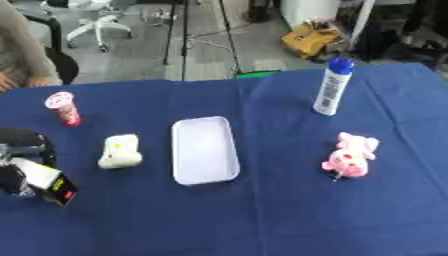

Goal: Pick up objects on the table and place them in the box.

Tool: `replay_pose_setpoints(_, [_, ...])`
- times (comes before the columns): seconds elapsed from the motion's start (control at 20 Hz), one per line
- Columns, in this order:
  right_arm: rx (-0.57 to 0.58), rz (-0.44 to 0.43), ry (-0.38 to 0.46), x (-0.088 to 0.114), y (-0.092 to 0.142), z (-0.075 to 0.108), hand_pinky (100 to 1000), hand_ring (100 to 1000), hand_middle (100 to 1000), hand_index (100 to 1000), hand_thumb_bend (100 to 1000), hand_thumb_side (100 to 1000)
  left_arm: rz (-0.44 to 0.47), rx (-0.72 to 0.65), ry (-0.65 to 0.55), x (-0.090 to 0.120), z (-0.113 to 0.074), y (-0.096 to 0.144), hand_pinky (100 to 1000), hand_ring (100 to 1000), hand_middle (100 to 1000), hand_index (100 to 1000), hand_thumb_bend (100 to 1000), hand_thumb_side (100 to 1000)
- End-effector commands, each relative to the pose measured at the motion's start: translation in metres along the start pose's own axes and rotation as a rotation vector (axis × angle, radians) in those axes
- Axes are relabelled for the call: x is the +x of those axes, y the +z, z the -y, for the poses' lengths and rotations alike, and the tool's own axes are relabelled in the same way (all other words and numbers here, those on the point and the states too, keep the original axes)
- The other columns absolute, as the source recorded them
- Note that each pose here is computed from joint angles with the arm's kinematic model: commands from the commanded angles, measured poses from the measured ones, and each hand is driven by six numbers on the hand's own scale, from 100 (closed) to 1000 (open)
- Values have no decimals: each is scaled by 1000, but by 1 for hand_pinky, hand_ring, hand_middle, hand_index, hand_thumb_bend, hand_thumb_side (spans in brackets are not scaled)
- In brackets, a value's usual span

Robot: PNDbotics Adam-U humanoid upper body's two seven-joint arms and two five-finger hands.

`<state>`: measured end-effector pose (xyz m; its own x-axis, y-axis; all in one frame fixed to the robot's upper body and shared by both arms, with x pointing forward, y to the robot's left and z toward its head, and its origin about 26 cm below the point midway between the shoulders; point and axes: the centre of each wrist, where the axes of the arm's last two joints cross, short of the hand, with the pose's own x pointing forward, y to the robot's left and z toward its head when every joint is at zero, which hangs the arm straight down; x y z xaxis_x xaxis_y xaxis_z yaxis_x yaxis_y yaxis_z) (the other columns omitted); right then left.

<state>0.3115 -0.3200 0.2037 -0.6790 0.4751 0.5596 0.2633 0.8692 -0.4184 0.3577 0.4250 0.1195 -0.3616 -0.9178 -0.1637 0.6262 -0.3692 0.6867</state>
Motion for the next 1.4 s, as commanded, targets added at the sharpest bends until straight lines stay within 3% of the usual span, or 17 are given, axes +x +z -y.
replay_pose_setpoints(0.05, [-2, 18, 12, 3, -4, 6, 786, 796, 781, 906, 270, 687, -23, 15, -32, -7, -9, 7, 804, 772, 513, 585, 604, 251])
replay_pose_setpoints(0.1, [-2, 18, 12, 3, -4, 6, 786, 796, 781, 906, 270, 687, -24, 18, -32, -6, -9, 6, 804, 772, 513, 585, 604, 251])
replay_pose_setpoints(0.25, [-3, 18, 13, 3, -4, 6, 786, 796, 781, 906, 305, 692, -21, 58, -22, -5, -12, 5, 784, 697, 387, 469, 564, 241])
replay_pose_setpoints(0.4, [-6, 19, 13, 3, -4, 7, 786, 796, 781, 906, 305, 692, -19, 96, -12, -2, -17, 7, 783, 693, 383, 465, 561, 241])
replay_pose_setpoints(0.7, [-13, 14, 12, 2, -3, 7, 787, 797, 781, 906, 306, 692, -1, 318, -11, 22, -76, 30, 774, 659, 355, 449, 501, 261])
replay_pose_setpoints(0.85, [-11, 13, 7, 2, -3, 6, 787, 794, 781, 906, 302, 691, 72, 444, -51, 51, -116, 36, 776, 659, 367, 454, 494, 285])
replay_pose_setpoints(1.0, [-10, 10, 2, 1, -2, 5, 787, 794, 781, 906, 302, 692, 130, 516, -85, 78, -144, 35, 777, 663, 381, 457, 496, 291])
replay_pose_setpoints(1.2, [-3, 17, -12, 2, -3, 2, 787, 795, 781, 907, 300, 691, 260, 549, -170, 137, -188, 12, 777, 672, 396, 467, 502, 312])
replay_pose_setpoints(1.4, [-1, 20, -22, 2, -4, 0, 788, 795, 781, 907, 300, 691, 328, 516, -215, 171, -207, -12, 776, 673, 398, 469, 509, 320])
